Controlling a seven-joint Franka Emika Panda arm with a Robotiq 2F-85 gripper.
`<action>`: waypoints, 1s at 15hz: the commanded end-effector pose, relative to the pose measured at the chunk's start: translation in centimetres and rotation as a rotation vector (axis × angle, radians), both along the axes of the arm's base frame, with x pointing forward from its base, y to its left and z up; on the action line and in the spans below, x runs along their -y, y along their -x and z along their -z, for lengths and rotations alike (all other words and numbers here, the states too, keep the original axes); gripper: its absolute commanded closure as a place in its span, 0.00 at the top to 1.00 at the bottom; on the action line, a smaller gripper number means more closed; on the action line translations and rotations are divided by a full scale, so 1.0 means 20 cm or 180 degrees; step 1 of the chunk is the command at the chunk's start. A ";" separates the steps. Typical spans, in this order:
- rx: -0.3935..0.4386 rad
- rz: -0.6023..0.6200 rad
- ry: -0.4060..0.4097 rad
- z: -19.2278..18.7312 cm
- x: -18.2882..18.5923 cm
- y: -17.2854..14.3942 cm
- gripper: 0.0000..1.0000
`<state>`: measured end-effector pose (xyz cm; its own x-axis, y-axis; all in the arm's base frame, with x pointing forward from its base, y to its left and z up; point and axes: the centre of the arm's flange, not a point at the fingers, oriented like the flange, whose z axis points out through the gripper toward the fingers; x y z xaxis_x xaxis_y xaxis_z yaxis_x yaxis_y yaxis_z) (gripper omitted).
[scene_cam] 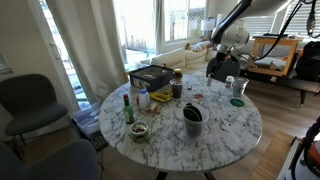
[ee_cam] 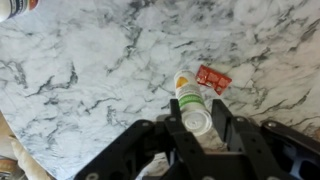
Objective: Remove the small bottle from the silver cup
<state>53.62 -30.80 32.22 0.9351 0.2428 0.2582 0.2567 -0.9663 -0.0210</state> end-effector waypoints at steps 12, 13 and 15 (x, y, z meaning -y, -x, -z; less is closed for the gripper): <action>-0.0007 0.0314 0.0089 0.37 0.05 -0.12 0.62; -0.0010 0.0322 0.0084 0.36 0.05 -0.12 0.69; 0.0017 0.0292 0.0080 0.27 0.03 -0.10 0.85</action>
